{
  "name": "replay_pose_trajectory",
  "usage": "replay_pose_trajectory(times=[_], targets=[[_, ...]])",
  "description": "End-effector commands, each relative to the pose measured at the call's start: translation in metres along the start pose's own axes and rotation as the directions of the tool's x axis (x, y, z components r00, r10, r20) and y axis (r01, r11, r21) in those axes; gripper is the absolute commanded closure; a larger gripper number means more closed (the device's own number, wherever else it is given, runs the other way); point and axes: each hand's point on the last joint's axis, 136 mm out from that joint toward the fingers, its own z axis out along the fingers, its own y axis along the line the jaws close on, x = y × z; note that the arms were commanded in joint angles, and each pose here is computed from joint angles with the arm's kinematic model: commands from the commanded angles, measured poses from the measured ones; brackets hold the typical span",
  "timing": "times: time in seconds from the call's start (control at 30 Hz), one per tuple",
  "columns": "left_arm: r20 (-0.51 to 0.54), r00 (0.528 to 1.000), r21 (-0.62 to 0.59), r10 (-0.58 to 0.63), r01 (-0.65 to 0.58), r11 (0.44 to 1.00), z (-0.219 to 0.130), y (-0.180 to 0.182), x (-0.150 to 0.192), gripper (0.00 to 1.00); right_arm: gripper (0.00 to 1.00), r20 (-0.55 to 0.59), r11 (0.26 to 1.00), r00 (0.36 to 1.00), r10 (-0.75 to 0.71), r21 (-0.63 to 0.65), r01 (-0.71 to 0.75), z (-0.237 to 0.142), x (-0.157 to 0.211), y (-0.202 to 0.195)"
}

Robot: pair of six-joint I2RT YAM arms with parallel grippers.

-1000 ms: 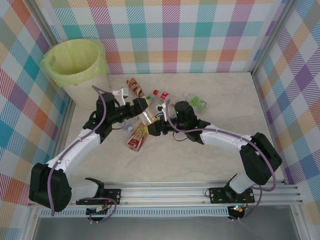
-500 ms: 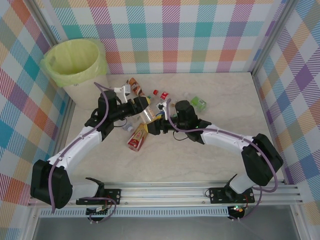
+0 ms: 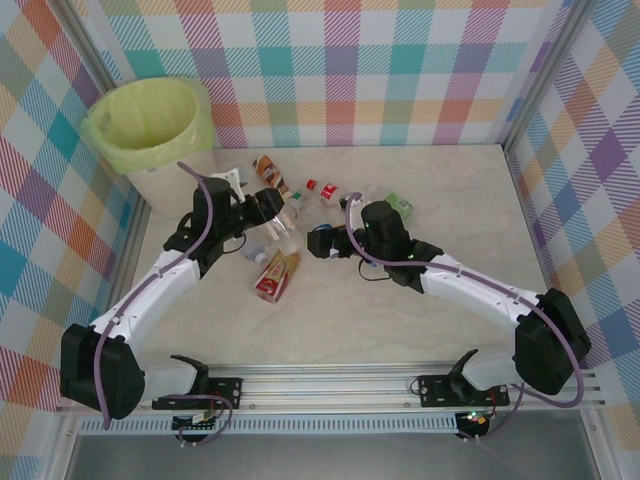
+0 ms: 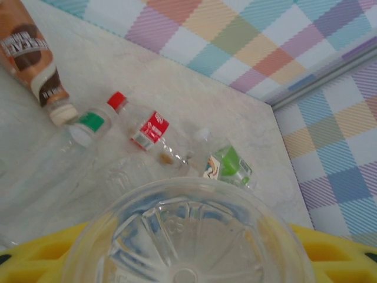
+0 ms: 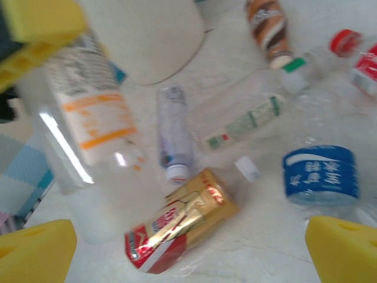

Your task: Put the plastic bottles in the bin

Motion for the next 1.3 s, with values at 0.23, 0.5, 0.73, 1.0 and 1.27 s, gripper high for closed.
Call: replay_pose_trajectory(times=[0.23,0.5,0.73,1.0,1.27], targets=[[0.236,0.938,-0.245,0.252,-0.194,0.950,-0.059,-0.011,-0.109,0.52,0.00,0.066,0.963,0.992,0.104,0.242,-0.117,-0.008,0.010,-0.050],[0.312,0.881,-0.410,0.355,-0.212,0.887,-0.086,-0.009,-0.176,0.52,0.00,0.058,0.962,0.993,0.099,0.250,-0.110,-0.005,0.032,-0.063],[0.387,0.823,-0.525,0.416,-0.174,0.833,-0.107,-0.002,-0.241,0.53,0.00,0.053,0.965,0.996,0.068,0.249,-0.079,-0.006,0.033,-0.064],[0.412,0.754,-0.641,0.511,-0.159,0.751,-0.123,0.014,-0.312,0.53,0.00,0.061,0.968,0.998,0.028,0.248,-0.043,-0.012,0.030,-0.063],[0.274,0.714,-0.726,0.645,-0.287,0.625,-0.117,0.029,-0.341,0.55,0.00,0.077,0.967,0.997,0.004,0.252,-0.023,-0.017,0.030,-0.064]])
